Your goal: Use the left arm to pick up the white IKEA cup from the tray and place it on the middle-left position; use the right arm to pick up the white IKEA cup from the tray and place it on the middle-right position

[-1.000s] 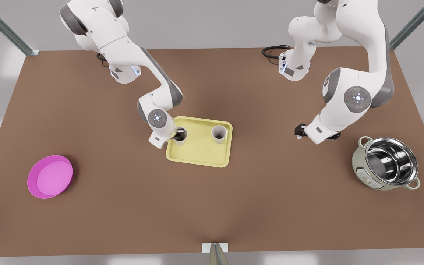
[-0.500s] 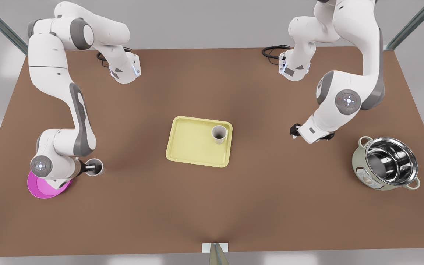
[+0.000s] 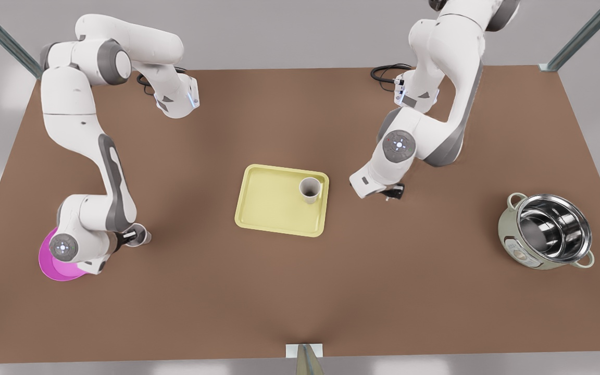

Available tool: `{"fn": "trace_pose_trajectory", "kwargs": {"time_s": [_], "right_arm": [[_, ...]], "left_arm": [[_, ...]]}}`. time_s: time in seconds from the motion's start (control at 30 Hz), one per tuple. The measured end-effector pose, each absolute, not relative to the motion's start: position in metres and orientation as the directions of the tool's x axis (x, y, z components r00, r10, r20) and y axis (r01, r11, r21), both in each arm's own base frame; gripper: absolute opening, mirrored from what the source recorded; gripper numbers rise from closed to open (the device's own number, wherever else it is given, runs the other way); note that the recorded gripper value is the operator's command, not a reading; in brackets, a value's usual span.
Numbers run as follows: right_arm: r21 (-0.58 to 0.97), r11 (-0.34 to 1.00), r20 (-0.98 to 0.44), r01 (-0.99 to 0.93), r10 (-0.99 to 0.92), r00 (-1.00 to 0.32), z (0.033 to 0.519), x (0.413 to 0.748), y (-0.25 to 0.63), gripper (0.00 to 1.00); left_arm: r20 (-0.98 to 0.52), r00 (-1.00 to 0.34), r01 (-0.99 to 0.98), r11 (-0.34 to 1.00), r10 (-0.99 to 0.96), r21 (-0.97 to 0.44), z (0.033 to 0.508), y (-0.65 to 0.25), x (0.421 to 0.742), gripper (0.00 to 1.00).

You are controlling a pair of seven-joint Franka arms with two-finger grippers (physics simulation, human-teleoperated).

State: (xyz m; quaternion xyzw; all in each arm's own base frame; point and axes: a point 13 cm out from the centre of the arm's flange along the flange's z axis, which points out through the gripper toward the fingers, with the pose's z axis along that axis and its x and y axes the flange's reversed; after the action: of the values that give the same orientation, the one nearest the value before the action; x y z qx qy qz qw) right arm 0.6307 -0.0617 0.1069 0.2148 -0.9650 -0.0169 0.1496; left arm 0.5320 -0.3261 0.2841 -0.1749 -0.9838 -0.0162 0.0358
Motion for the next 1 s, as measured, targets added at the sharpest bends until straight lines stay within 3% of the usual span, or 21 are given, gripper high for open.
{"fn": "trace_pose_trajectory", "kwargs": {"time_s": [0.07,0.1,0.13,0.3,0.57,0.63,0.73,0.83,0.9,1.0], "right_arm": [[0.112,0.894,0.279,-0.434,-0.448,-0.85,0.102,0.63,-0.057,0.33],[0.117,0.888,0.277,-0.444,-0.459,-0.844,0.101,0.63,-0.057,0.79],[0.119,0.883,0.274,-0.455,-0.469,-0.839,0.101,0.631,-0.057,1.0],[0.112,0.857,0.24,-0.503,-0.514,-0.823,0.124,0.639,-0.056,1.0],[0.108,0.822,0.204,-0.559,-0.568,-0.797,0.157,0.645,-0.056,1.0],[0.091,0.818,0.151,-0.568,-0.575,-0.804,0.196,0.653,-0.049,0.96],[0.049,0.807,0.03,-0.588,-0.59,-0.807,0.287,0.682,-0.016,1.0],[0.005,0.802,0.001,-0.597,-0.597,-0.802,0.357,0.686,0.007,1.0],[-0.031,0.807,-0.013,-0.59,-0.59,-0.807,0.417,0.663,0.023,1.0],[-0.036,0.842,0.005,-0.539,-0.539,-0.842,0.447,0.622,0.02,1.0]], "left_arm": [[0.068,-0.93,0.362,0.932,0.36,0.018,0.276,-0.371,0.515,1.0],[0.063,-0.933,0.357,0.934,0.355,0.018,0.273,-0.384,0.509,1.0],[0.065,-0.936,0.347,0.938,0.345,0.018,0.266,-0.394,0.505,1.0],[0.104,-0.954,0.284,0.958,0.28,0.028,0.195,-0.429,0.488,1.0],[0.074,-0.981,0.179,0.984,0.178,0.014,0.148,-0.463,0.479,1.0],[0.081,-0.984,0.164,0.986,0.162,0.019,0.134,-0.468,0.472,1.0],[0.094,-0.986,0.142,0.989,0.138,0.031,0.111,-0.472,0.464,1.0],[0.099,-0.989,0.116,0.993,0.111,0.038,0.096,-0.473,0.461,1.0],[0.096,-0.991,0.098,0.994,0.094,0.039,0.095,-0.473,0.461,0.64],[0.08,-0.995,0.069,0.997,0.066,0.043,0.101,-0.472,0.468,0.24]]}}
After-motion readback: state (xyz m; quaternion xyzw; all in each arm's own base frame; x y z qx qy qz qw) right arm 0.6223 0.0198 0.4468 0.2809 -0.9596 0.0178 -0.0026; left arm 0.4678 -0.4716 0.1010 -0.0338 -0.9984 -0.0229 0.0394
